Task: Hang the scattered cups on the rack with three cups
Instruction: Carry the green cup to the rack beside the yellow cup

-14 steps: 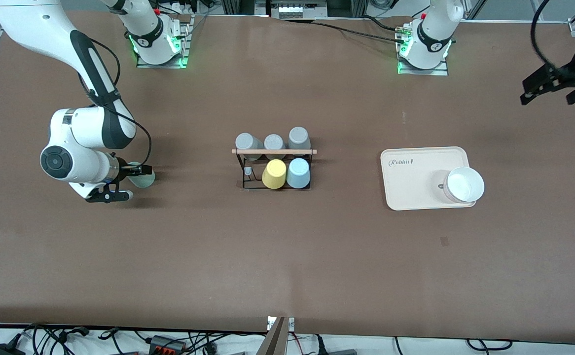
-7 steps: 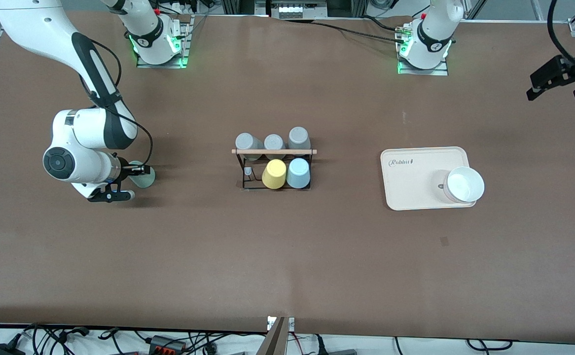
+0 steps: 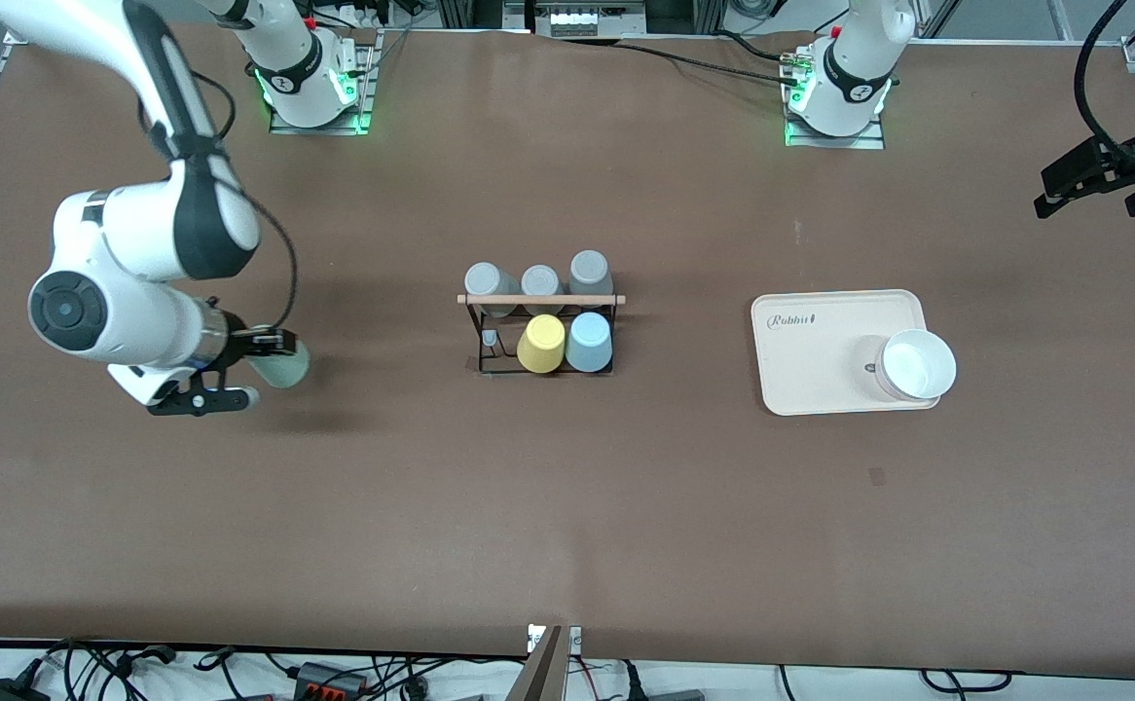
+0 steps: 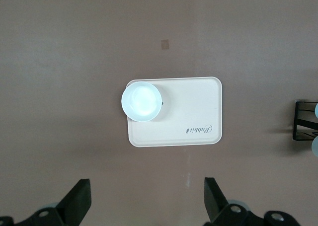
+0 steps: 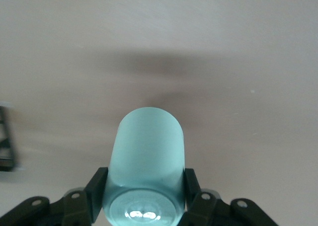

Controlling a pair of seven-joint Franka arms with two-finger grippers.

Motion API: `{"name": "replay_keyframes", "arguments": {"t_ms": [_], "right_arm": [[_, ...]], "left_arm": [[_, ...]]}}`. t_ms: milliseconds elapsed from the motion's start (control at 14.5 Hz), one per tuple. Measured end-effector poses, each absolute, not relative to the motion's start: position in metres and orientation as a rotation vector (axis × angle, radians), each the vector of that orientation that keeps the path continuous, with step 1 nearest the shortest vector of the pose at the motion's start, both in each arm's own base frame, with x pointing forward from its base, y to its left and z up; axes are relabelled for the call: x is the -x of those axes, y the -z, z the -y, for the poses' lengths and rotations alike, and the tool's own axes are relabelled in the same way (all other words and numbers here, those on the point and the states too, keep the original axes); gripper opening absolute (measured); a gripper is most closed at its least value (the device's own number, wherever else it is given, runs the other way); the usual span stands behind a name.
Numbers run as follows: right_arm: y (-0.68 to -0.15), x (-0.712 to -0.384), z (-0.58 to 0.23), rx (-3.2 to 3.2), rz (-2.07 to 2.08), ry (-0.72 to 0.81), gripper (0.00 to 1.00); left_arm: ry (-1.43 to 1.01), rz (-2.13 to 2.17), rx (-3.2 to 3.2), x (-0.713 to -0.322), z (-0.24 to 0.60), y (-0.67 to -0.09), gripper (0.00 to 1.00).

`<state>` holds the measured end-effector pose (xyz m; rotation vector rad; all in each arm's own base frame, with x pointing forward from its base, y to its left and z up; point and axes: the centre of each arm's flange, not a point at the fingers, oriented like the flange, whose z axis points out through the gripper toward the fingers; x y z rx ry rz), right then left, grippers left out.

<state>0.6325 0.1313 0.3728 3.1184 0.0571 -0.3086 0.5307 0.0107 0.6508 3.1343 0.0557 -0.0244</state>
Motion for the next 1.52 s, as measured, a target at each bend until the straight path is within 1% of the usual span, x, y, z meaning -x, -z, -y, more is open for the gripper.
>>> {"name": "replay_keyframes", "arguments": {"t_ms": [138, 276, 484, 691, 1106, 1521], "right_arm": [[-0.392, -0.629, -0.195, -3.103, 0.019, 0.29, 0.66], [-0.396, -0.62, -0.252, -3.102, 0.061, 0.266, 0.66], [-0.401, -0.61, -0.309, -3.167, 0.196, 0.292, 0.66], [-0.405, -0.607, -0.339, -3.182, 0.285, 0.286, 0.66], [-0.383, -0.593, -0.387, -3.158, 0.43, 0.272, 0.66], [-0.362, -0.587, -0.401, -3.135, 0.447, 0.3, 0.66]], "left_arm": [[0.021, -0.057, -3.134, -0.531, -0.011, -0.652, 1.0], [0.019, -0.058, -3.134, -0.531, -0.012, -0.652, 1.0], [0.022, -0.058, -3.134, -0.533, -0.012, -0.651, 1.0], [0.029, -0.058, -3.134, -0.537, -0.012, -0.648, 1.0], [0.03, -0.059, -3.134, -0.538, -0.012, -0.647, 1.0], [0.038, -0.059, -3.133, -0.54, -0.013, -0.644, 1.0]]}}
